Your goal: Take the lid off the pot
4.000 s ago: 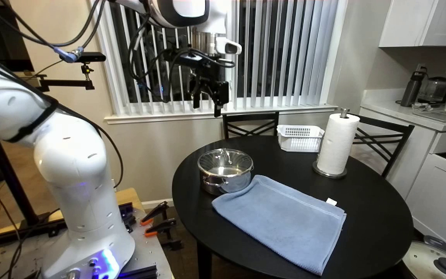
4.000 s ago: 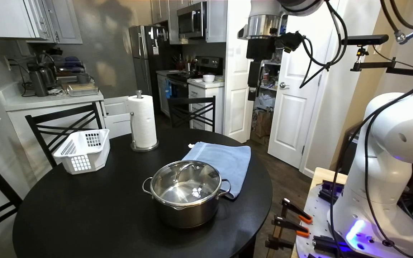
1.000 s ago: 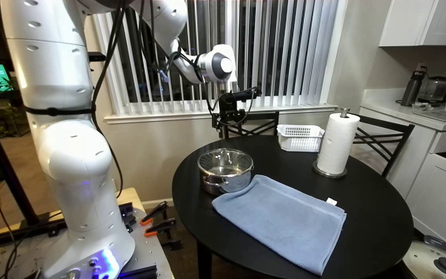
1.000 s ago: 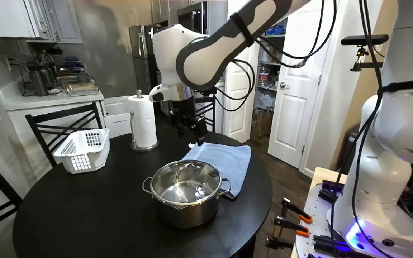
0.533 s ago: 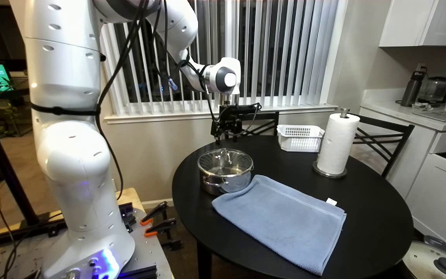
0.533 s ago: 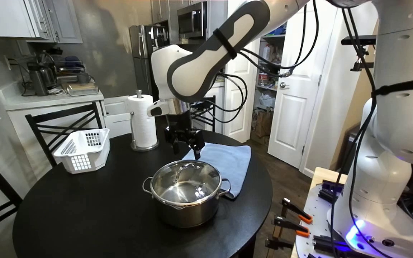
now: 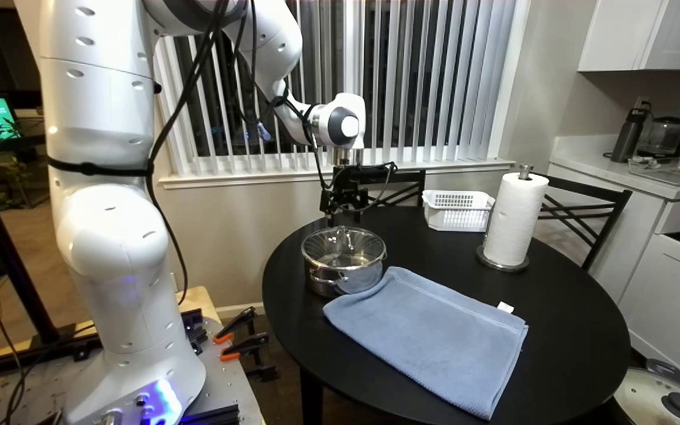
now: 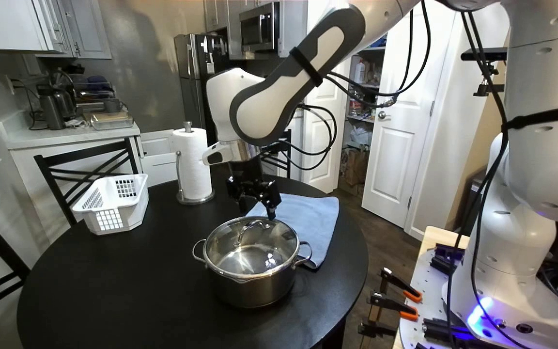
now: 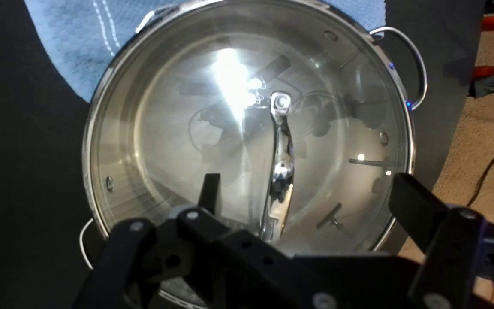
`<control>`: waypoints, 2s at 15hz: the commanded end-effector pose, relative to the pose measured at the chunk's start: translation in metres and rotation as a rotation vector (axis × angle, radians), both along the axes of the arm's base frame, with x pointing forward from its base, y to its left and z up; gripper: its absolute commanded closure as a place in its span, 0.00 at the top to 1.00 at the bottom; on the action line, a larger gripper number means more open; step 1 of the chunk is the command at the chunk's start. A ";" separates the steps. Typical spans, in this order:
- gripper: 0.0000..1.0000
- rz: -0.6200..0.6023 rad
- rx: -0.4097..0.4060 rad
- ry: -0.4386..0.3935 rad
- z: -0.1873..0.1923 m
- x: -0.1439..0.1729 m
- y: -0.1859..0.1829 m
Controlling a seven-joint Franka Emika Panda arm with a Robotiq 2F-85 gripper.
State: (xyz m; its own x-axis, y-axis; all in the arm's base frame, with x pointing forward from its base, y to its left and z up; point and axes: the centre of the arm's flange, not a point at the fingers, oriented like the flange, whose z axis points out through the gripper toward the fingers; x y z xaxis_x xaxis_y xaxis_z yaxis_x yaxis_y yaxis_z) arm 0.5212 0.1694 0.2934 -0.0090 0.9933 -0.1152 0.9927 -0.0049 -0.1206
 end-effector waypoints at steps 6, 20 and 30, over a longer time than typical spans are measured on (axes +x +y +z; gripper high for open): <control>1.00 -0.214 -0.149 -0.070 -0.020 -0.007 -0.008; 1.00 -0.247 -0.004 0.030 -0.025 -0.007 0.011; 0.21 -0.241 -0.013 0.008 -0.026 -0.012 0.016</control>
State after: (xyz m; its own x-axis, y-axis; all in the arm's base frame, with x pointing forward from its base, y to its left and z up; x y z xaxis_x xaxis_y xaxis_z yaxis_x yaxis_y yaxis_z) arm 0.5123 0.1853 0.2677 0.2396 0.9604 -0.1423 0.9580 -0.2577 -0.1260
